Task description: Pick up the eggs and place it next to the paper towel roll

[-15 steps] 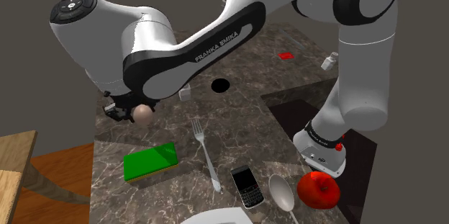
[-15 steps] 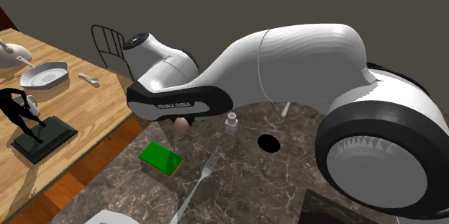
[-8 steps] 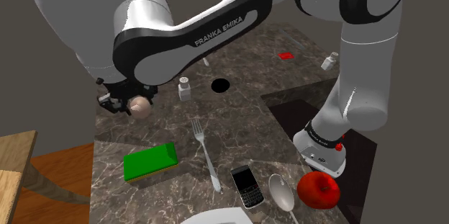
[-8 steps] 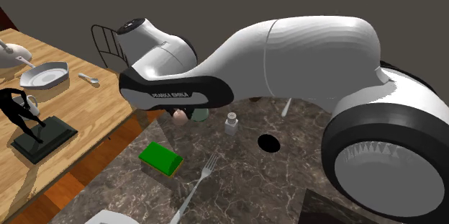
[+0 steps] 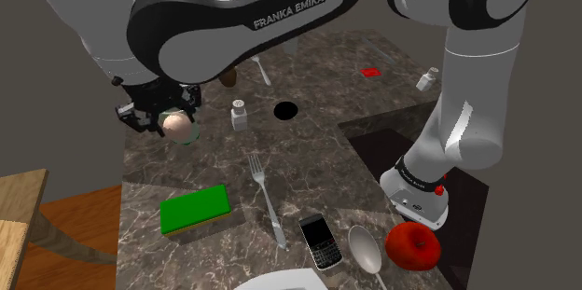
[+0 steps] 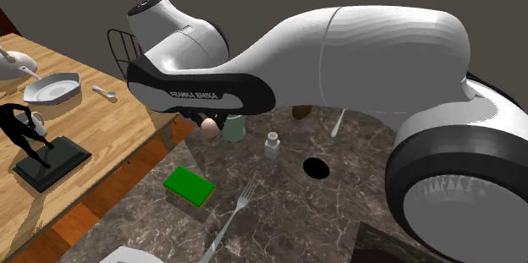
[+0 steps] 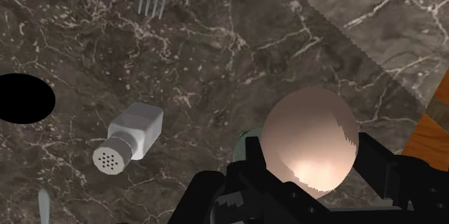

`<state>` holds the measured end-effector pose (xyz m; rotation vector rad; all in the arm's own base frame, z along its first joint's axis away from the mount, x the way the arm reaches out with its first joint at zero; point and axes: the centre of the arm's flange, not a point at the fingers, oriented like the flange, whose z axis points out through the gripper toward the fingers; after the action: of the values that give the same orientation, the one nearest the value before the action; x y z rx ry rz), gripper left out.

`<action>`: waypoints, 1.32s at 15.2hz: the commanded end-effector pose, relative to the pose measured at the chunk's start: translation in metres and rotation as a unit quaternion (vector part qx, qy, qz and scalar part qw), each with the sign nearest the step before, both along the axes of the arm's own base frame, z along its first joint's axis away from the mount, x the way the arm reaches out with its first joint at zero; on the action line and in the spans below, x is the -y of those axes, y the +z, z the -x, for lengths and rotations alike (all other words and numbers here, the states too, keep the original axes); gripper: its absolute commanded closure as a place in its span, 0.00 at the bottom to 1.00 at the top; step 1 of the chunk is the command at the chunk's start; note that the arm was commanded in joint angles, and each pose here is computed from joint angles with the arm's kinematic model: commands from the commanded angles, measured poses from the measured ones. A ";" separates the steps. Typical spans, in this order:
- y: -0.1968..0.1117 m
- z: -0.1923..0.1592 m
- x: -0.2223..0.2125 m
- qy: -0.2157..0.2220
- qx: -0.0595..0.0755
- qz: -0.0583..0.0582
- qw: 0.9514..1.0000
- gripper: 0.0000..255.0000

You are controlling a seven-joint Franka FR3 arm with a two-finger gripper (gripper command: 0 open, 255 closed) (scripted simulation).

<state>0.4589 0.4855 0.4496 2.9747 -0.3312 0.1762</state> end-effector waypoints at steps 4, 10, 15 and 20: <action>0.027 0.000 0.000 0.000 0.000 0.000 1.000 1.00; 0.058 0.000 0.000 0.000 0.000 0.000 1.000 1.00; 0.085 0.000 0.000 0.000 0.000 0.000 1.000 1.00; 0.111 0.000 0.000 0.000 0.000 0.000 1.000 1.00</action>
<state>0.4583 0.4858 0.5547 2.9749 -0.3309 0.1763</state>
